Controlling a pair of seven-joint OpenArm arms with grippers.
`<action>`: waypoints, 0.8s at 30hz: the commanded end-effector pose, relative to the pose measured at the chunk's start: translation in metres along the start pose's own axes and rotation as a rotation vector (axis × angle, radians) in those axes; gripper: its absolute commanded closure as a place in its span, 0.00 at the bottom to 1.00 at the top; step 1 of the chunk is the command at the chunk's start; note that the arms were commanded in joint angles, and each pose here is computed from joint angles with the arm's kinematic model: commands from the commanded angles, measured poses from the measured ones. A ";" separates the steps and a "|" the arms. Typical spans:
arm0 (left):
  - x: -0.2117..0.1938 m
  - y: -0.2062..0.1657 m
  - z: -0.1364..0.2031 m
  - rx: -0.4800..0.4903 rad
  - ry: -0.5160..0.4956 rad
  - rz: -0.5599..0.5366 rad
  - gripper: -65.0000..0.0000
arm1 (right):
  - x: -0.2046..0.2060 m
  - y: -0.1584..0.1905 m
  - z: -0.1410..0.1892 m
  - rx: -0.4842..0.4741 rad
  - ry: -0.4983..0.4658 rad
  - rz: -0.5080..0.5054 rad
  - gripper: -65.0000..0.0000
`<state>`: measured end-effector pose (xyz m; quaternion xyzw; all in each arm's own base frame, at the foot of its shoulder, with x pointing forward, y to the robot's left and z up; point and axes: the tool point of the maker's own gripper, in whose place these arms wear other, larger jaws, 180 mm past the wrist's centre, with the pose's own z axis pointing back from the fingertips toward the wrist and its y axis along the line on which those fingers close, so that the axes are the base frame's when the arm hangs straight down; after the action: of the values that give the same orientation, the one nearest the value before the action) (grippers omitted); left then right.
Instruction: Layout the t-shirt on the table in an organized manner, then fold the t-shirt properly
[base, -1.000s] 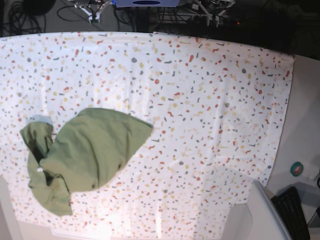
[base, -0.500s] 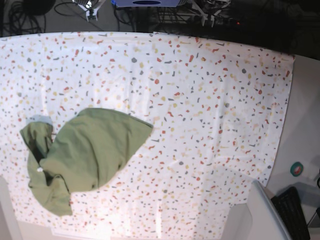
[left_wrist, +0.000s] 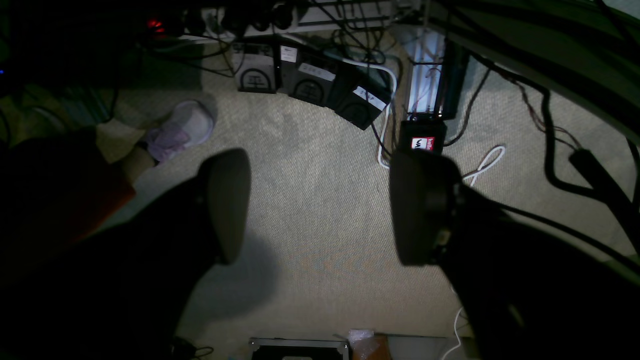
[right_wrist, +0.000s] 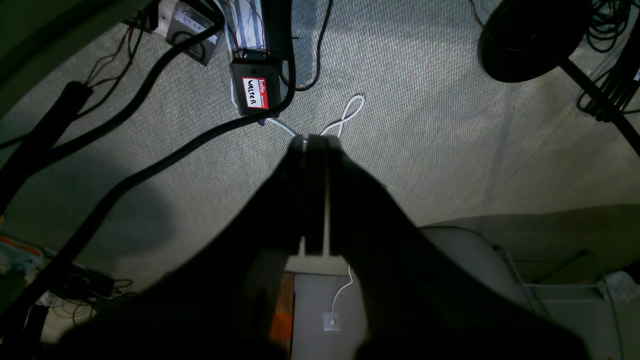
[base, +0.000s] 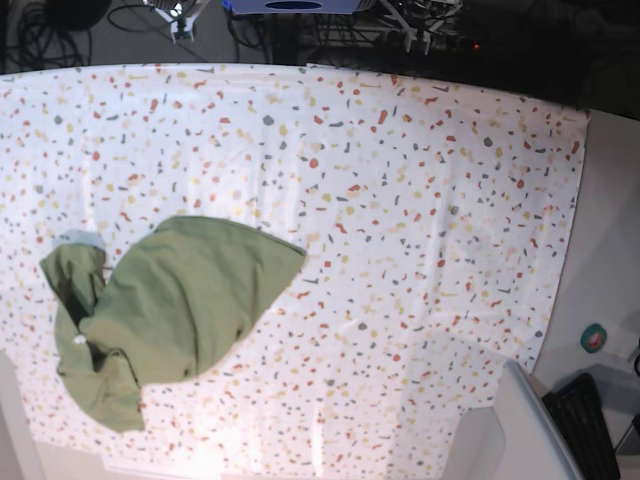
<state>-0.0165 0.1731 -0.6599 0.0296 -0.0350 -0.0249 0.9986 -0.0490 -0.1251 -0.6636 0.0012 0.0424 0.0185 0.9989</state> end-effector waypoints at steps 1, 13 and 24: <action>-0.003 0.002 0.000 0.007 0.004 -0.002 0.45 | -0.004 0.000 0.000 0.002 0.008 0.002 1.00; -0.003 0.003 0.000 0.008 0.003 -0.002 1.00 | -0.006 0.004 0.000 0.008 0.009 0.000 1.00; -0.011 0.003 0.001 0.006 0.014 -0.026 1.00 | -0.011 -0.009 0.003 -0.013 -0.076 0.011 1.00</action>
<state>-0.0231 0.1736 -0.6595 0.0294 -0.0308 -0.0327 0.9986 -0.0508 -0.1351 -0.6605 -0.0061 -0.0028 0.0225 0.9997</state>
